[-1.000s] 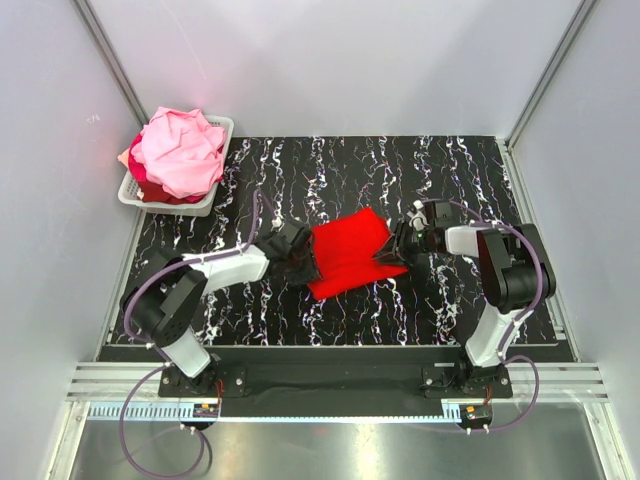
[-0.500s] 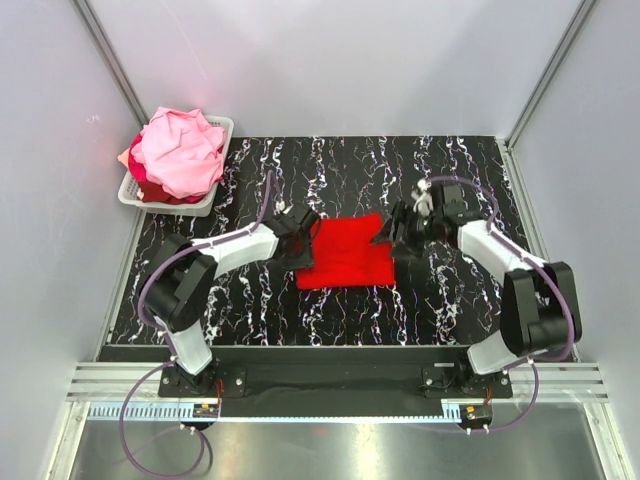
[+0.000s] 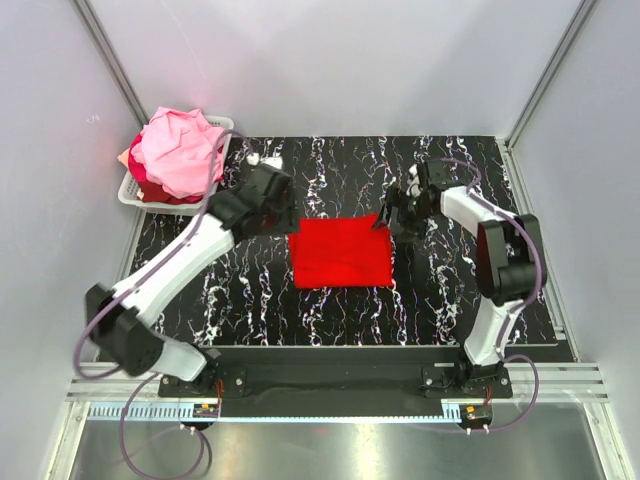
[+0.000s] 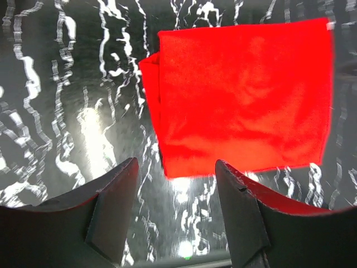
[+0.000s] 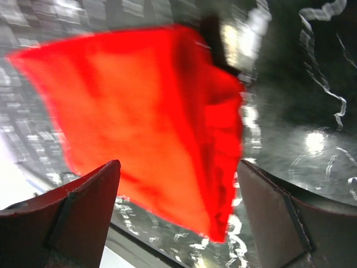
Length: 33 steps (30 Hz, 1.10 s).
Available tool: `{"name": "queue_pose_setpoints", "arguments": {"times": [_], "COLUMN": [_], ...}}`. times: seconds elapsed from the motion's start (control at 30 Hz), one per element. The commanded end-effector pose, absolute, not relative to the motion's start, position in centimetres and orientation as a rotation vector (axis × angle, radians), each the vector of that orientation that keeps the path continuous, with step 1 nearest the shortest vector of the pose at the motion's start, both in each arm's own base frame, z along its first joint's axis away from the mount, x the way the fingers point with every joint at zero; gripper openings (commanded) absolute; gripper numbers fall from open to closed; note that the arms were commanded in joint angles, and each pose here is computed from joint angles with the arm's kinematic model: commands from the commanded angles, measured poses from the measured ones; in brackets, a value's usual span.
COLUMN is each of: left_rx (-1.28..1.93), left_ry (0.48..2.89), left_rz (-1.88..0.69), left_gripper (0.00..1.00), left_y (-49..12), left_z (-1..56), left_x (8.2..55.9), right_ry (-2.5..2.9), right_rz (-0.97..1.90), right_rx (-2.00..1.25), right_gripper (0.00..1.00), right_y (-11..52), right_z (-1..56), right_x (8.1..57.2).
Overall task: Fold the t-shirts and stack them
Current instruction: Neatly place the folded tshirt to the corner
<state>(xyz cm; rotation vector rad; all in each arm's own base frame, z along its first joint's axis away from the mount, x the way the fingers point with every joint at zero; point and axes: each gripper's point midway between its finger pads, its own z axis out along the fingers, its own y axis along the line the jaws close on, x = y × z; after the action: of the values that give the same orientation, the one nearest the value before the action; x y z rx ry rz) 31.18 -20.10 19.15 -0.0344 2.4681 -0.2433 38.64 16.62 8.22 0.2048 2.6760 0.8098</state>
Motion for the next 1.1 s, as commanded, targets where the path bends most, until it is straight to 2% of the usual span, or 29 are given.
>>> {"name": "queue_pose_setpoints", "arguments": {"times": [0.0,0.2,0.3,0.43,0.53,0.57,0.63,0.7,0.77,0.83,0.93,1.07], "left_rx": [-0.027,-0.086,-0.119,-0.187,-0.24,-0.246,-0.275,-0.243,-0.249,-0.237,-0.217,-0.2], "left_ry": [2.45,2.392,2.384,2.328,2.264,2.271,2.23,2.216,2.201,2.185,2.185,2.206], "left_rz": [-0.203,-0.228,-0.223,-0.203,-0.171,-0.151,-0.206,-0.238,-0.234,-0.235,-0.249,-0.245], "left_gripper": [0.63,0.65,0.65,0.68,0.73,0.74,0.76,0.76,0.77,0.77,0.79,0.79], "left_y": [-17.1,-13.2,-11.4,-8.5,-6.9,-6.6,-6.8,-7.2,-7.0,-7.0,-7.5,-7.7], "left_z": [21.0,22.4,22.3,22.5,21.7,20.6,20.9,20.9,21.3,21.7,21.3,21.0], "left_x": [28.1,23.2,20.9,18.5,18.1,17.9,18.0,17.9,18.0,18.1,18.5,18.5], "right_ry": [2.762,2.811,2.844,2.893,2.912,2.922,2.945,2.954,2.985,2.924,2.847,2.791], "right_rz": [0.706,0.721,0.762,0.852,0.875,0.856,0.774,0.682,0.446,0.159,-0.101,-0.297], "right_rx": [0.194,0.204,0.213,0.224,0.237,0.239,0.246,0.247,0.272,0.266,0.264,0.342], "right_gripper": [0.93,0.91,0.85,0.72,0.4,0.18,0.03,0.0,0.0,0.0,0.0,0.0], "right_y": [15.3,15.6,16.1,17.0,17.4,17.2,16.4,15.4,12.7,9.4,5.9,1.6], "right_z": [6.1,3.8,2.8,1.4,0.3,-0.1,-0.9,-0.9,-1.5,-0.3,1.3,1.2], "right_x": [38.2,38.3,38.2,37.7,37.8,37.8,38.3,39.3,39.9,42.9,46.3,49.9]}}
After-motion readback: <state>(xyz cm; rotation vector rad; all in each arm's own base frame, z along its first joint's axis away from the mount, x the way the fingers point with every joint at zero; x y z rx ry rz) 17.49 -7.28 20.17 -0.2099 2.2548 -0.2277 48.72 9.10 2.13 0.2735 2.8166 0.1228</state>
